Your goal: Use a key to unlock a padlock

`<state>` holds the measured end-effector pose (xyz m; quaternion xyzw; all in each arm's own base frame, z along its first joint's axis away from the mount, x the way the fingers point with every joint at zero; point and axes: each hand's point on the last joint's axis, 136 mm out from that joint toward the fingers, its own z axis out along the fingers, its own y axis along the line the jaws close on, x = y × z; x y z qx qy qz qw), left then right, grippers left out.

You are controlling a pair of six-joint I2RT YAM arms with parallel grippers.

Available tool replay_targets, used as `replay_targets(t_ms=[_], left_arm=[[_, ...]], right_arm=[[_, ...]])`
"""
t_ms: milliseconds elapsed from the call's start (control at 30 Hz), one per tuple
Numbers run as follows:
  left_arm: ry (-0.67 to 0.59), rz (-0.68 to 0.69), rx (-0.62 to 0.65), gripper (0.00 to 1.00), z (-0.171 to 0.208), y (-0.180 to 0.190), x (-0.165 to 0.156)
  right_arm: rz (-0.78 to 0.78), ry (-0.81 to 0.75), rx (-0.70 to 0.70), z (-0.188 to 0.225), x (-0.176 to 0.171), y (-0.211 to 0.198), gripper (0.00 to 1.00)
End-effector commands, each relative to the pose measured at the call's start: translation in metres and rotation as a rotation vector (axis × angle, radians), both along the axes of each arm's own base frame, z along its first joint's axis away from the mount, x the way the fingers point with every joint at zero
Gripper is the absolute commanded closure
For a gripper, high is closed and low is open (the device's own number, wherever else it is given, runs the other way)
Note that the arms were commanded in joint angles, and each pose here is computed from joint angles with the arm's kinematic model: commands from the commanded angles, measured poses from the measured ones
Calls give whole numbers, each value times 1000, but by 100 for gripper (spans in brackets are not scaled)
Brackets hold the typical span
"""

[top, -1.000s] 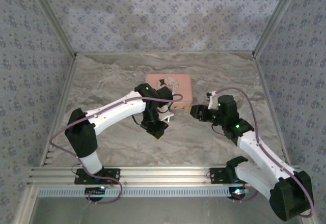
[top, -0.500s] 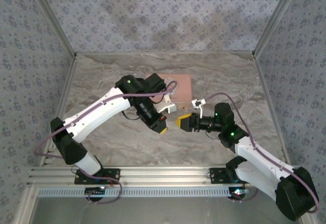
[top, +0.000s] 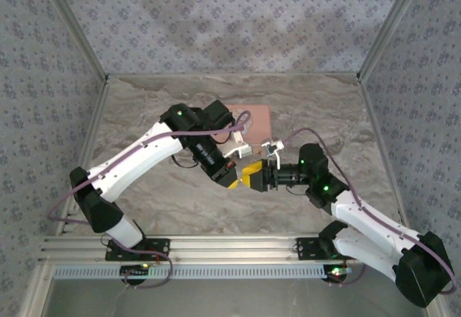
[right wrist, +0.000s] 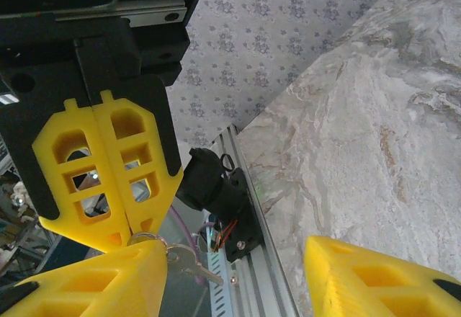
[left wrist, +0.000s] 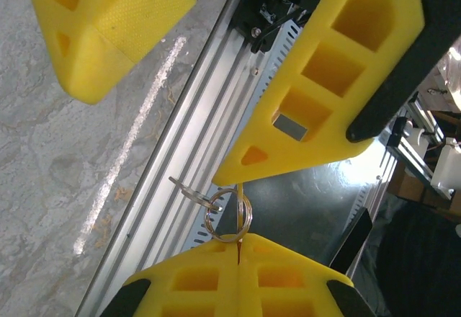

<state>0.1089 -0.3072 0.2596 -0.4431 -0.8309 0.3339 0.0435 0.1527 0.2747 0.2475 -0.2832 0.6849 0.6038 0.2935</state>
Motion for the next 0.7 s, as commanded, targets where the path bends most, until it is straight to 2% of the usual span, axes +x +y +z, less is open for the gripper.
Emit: replay_targets(t_ms=[0, 200, 400, 667], left_arm=[[9, -16, -22, 100, 4, -3, 0], [12, -12, -11, 100, 1, -2, 2], [22, 6, -15, 100, -2, -1, 5], [27, 4, -31, 100, 1, -3, 4]], right_arm=[[43, -74, 27, 21, -8, 5, 44], [17, -81, 21, 22, -7, 4, 43], [-81, -105, -11, 17, 2, -6, 42], [-24, -117, 15, 25, -9, -1, 44]])
